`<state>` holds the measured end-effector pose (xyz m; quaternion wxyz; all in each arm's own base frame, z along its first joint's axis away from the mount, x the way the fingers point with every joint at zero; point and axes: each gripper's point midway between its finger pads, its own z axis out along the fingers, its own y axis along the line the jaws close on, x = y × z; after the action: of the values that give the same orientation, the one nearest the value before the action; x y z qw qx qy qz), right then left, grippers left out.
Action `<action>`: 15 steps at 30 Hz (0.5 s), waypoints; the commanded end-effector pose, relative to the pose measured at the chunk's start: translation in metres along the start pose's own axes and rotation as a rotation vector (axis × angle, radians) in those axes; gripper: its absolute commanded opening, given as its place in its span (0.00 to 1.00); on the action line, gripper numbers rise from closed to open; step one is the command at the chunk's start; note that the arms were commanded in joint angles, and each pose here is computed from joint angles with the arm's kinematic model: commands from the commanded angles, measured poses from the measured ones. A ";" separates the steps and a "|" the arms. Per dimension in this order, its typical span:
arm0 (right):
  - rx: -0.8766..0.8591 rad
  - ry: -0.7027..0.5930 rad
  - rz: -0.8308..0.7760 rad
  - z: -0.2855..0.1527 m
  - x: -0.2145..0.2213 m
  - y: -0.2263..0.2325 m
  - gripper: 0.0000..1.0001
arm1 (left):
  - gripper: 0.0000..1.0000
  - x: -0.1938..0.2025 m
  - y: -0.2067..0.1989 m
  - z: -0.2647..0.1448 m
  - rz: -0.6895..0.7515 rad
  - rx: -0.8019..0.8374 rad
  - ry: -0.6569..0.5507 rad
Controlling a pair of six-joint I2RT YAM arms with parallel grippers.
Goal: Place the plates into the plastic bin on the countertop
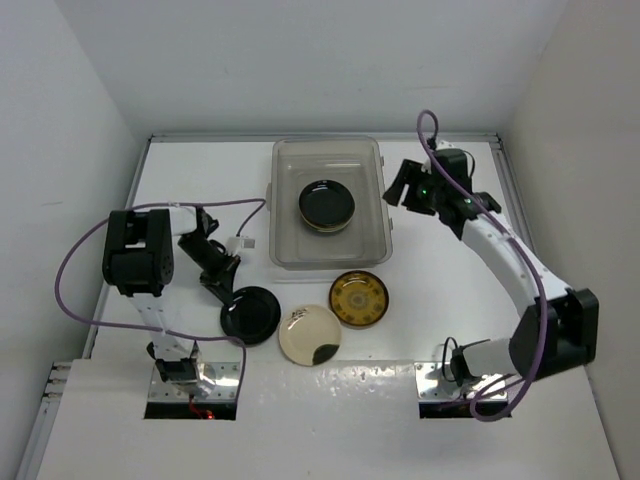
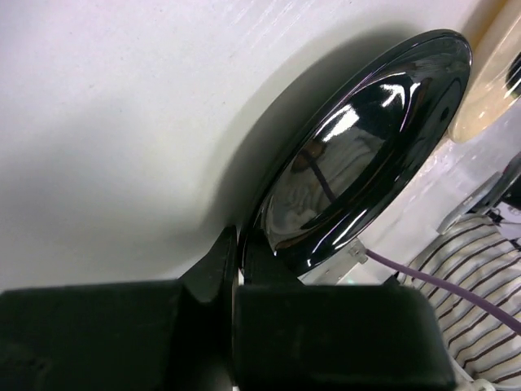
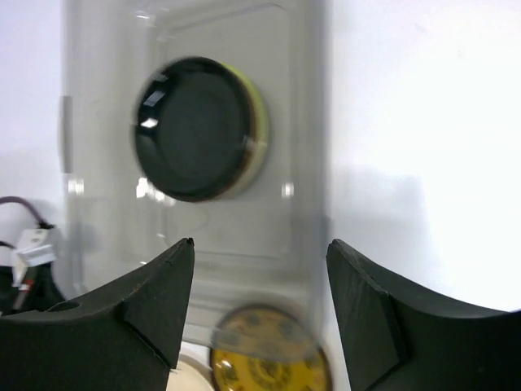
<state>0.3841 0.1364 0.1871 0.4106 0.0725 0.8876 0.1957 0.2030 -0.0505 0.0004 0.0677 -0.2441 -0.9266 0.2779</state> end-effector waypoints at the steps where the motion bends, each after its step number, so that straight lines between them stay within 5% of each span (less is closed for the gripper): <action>1: 0.066 -0.067 0.045 -0.021 -0.002 -0.026 0.65 | 0.00 -0.013 0.042 -0.002 0.053 -0.125 -0.037; 4: 0.105 -0.096 0.085 -0.036 0.000 -0.048 0.65 | 0.00 -0.026 0.060 -0.043 0.005 -0.177 -0.122; 9: 0.099 -0.034 0.161 -0.046 0.033 -0.077 0.65 | 0.00 -0.079 0.084 -0.155 -0.034 -0.269 -0.452; 15: 0.039 0.125 0.257 -0.045 0.117 -0.086 0.65 | 0.00 -0.166 0.036 -0.286 0.065 -0.330 -0.852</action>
<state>0.2936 0.0611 0.1091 0.3521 0.1815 0.8993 0.1855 0.4135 0.0738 0.1420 -0.2731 -0.1360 -0.9389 0.1591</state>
